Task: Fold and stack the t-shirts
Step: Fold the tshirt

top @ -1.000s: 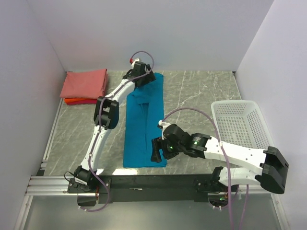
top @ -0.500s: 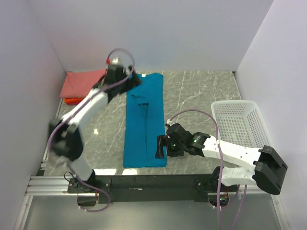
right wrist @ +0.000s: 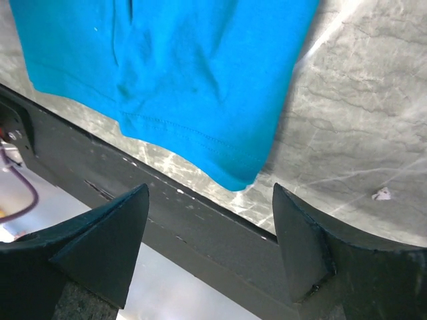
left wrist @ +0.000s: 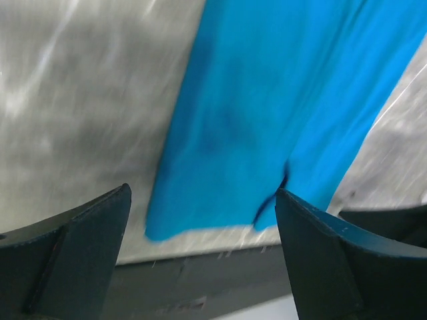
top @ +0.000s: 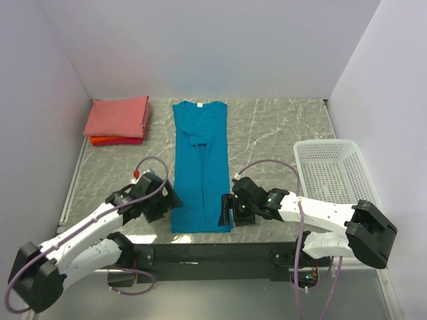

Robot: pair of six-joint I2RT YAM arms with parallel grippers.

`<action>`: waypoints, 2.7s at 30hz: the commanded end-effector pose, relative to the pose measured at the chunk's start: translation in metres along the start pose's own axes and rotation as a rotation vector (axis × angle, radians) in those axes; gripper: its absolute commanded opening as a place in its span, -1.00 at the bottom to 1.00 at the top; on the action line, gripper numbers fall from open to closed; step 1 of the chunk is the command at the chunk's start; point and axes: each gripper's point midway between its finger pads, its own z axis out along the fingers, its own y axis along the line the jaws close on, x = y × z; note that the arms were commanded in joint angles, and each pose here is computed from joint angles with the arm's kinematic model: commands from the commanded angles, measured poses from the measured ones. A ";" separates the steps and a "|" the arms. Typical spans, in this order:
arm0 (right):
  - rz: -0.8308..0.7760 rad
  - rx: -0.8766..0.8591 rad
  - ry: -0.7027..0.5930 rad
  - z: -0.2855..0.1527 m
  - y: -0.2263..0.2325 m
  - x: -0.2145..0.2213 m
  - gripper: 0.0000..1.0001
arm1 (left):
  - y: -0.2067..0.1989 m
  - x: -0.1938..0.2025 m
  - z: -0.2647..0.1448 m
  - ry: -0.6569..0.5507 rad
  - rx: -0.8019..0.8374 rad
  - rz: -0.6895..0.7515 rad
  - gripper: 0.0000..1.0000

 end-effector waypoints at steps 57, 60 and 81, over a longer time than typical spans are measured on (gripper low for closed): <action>-0.021 0.182 -0.511 -0.032 0.020 -0.232 -1.00 | -0.114 -0.158 0.011 -0.340 0.133 -0.006 -0.99; -0.020 0.214 -0.524 -0.030 0.016 -0.256 -1.00 | -0.121 -0.178 0.016 -0.366 0.125 -0.011 -0.99; 0.041 0.217 -0.402 0.023 -0.012 -0.321 -0.78 | -0.116 -0.214 0.086 -0.287 0.033 -0.007 -0.64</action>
